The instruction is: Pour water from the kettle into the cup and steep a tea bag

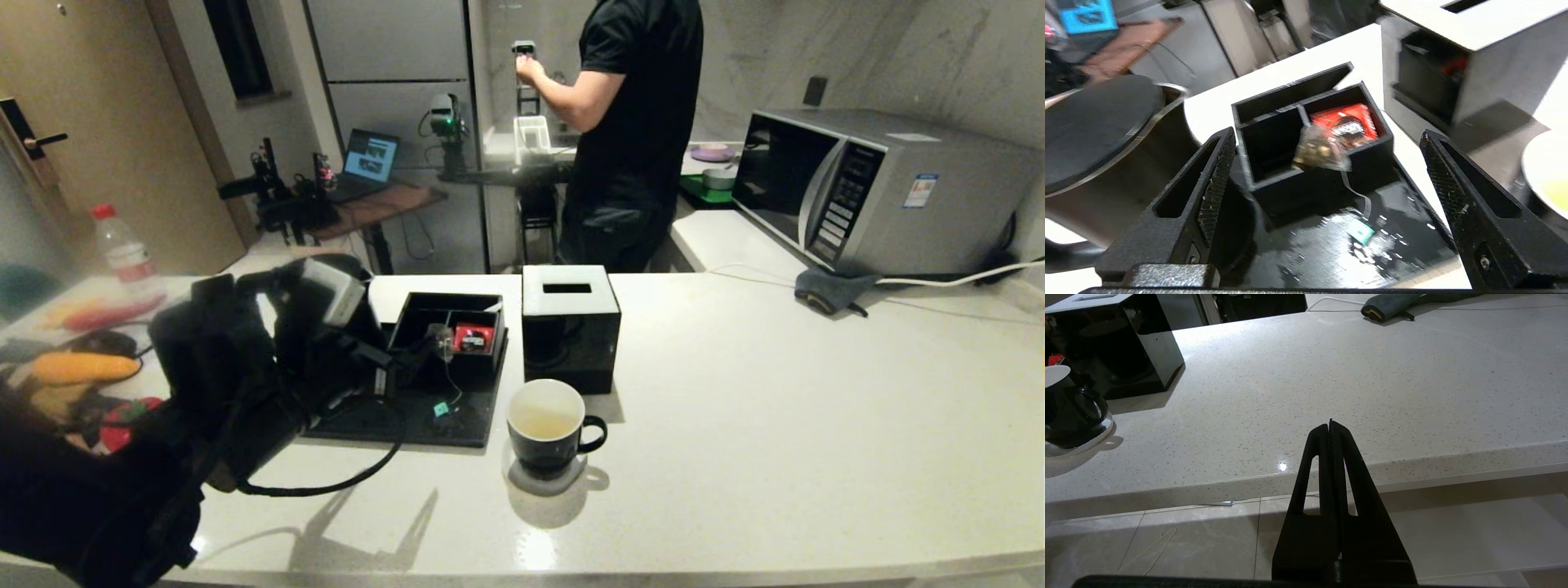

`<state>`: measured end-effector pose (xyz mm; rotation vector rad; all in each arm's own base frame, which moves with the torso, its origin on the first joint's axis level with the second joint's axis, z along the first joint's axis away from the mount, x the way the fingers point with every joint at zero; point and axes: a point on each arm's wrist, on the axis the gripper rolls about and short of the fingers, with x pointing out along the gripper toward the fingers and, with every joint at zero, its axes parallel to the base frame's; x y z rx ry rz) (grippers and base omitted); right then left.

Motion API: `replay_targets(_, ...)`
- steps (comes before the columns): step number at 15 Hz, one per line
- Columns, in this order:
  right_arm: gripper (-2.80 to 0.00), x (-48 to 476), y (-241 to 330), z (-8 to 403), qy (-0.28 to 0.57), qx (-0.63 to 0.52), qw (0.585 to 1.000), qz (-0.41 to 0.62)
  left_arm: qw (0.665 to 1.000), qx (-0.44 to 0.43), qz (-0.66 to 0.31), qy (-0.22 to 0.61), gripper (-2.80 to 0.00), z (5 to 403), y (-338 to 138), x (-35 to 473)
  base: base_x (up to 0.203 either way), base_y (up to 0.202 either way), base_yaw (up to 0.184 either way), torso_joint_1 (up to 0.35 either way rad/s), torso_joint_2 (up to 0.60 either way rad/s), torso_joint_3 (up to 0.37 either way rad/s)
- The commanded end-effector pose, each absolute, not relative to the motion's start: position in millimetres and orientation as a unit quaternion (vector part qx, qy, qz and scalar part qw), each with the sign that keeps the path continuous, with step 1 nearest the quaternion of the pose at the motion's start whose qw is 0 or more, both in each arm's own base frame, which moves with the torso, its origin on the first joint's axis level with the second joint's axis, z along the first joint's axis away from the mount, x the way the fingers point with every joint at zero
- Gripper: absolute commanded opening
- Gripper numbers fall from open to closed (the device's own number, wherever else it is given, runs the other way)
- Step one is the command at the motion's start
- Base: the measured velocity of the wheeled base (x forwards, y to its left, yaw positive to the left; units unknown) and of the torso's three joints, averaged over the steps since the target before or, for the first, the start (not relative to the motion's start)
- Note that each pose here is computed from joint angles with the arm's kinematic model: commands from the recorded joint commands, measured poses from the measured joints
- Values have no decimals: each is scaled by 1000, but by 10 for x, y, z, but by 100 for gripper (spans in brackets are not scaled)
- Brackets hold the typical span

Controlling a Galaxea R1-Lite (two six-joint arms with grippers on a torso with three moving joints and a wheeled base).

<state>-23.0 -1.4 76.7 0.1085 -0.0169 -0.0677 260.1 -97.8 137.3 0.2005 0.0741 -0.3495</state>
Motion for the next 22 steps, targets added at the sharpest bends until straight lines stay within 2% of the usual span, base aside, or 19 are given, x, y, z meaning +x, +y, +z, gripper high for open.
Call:
replay_targets(1, -280, -229, -14, 767, -8, 55, 998, -34, 978, 100, -178, 36, 0, 1464, -985, 2534, 0, 0, 0, 0, 0, 0)
replay_targets(11, -280, -229, -14, 767, -8, 55, 998, -34, 971, 111, -183, 104, 0, 1547, -963, 2437, 0, 0, 0, 0, 0, 0)
replay_targets(22, -280, -229, -14, 767, -8, 55, 998, -34, 948, 106, -167, 250, 0, 1588, -1036, 2652, 0, 0, 0, 0, 0, 0)
